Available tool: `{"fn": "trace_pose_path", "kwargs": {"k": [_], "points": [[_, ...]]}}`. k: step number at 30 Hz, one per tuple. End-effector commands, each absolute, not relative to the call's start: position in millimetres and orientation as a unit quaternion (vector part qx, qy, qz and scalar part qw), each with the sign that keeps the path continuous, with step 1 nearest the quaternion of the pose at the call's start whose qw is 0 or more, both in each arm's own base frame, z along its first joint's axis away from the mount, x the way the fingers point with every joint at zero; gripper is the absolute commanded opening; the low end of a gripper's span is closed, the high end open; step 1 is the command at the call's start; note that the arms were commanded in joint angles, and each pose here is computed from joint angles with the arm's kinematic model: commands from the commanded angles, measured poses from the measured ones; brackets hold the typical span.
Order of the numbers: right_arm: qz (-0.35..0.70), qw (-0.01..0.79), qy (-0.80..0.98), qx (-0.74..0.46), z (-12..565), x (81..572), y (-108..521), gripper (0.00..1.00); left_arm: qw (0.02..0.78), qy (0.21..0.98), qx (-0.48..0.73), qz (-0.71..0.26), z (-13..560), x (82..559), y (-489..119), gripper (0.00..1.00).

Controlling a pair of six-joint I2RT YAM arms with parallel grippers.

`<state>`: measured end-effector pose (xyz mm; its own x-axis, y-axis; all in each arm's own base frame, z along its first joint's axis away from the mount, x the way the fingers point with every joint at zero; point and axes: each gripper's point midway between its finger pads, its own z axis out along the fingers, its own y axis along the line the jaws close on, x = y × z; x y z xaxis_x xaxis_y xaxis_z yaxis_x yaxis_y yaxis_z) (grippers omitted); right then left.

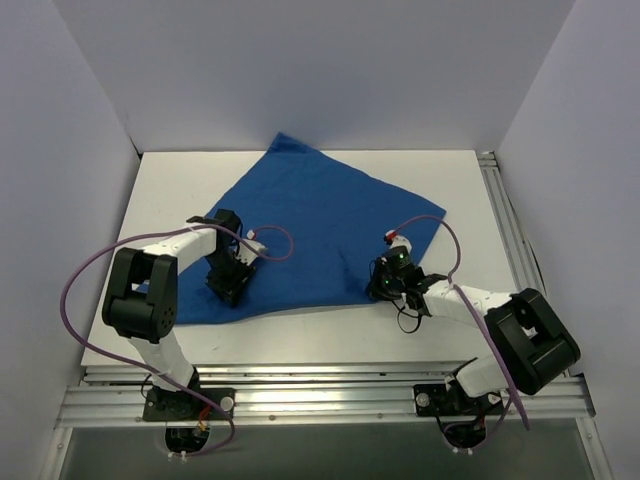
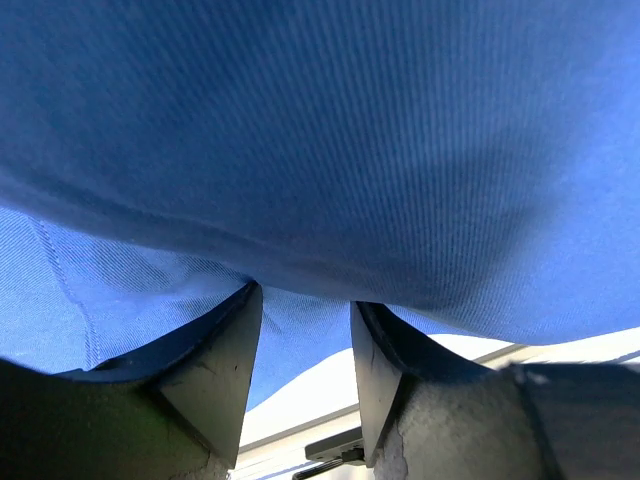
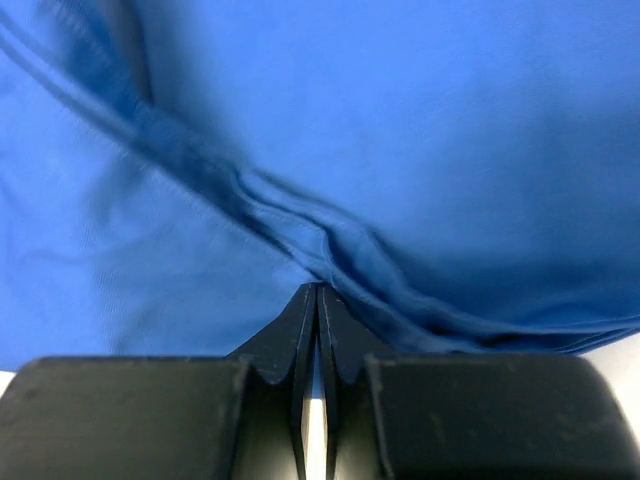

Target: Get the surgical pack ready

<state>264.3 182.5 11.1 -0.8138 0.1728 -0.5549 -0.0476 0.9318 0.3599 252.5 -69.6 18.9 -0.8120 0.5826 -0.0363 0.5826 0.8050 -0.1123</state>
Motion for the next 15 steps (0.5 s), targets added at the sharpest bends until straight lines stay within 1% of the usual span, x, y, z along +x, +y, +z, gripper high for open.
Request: {"fn": "trace_pose_path", "kwargs": {"k": [1, 4, 8, 9, 13, 15], "points": [[0.174, 0.293, 0.939, 0.049, 1, 260, 168, 0.0, 0.058, 0.948, 0.31, -0.044, 9, 290, -73, 0.5], [0.16, 0.288, 0.942, 0.061, 3, 256, 153, 0.0, 0.066, 0.947, 0.311, -0.049, 13, 292, -74, 0.51], [0.138, 0.306, 0.937, 0.098, 17, 259, 121, 0.0, 0.077, 0.946, 0.312, -0.05, 17, 294, -73, 0.51], [0.15, 0.306, 0.934, 0.105, 18, 259, 121, 0.0, 0.081, 0.945, 0.312, -0.054, 19, 296, -74, 0.51], [0.143, 0.298, 0.934, 0.132, 19, 261, 110, 0.0, 0.095, 0.943, 0.31, -0.069, 30, 298, -77, 0.54], [0.145, 0.311, 0.93, 0.129, 34, 269, 112, 0.0, 0.113, 0.941, 0.309, -0.078, 45, 301, -79, 0.55]]}}
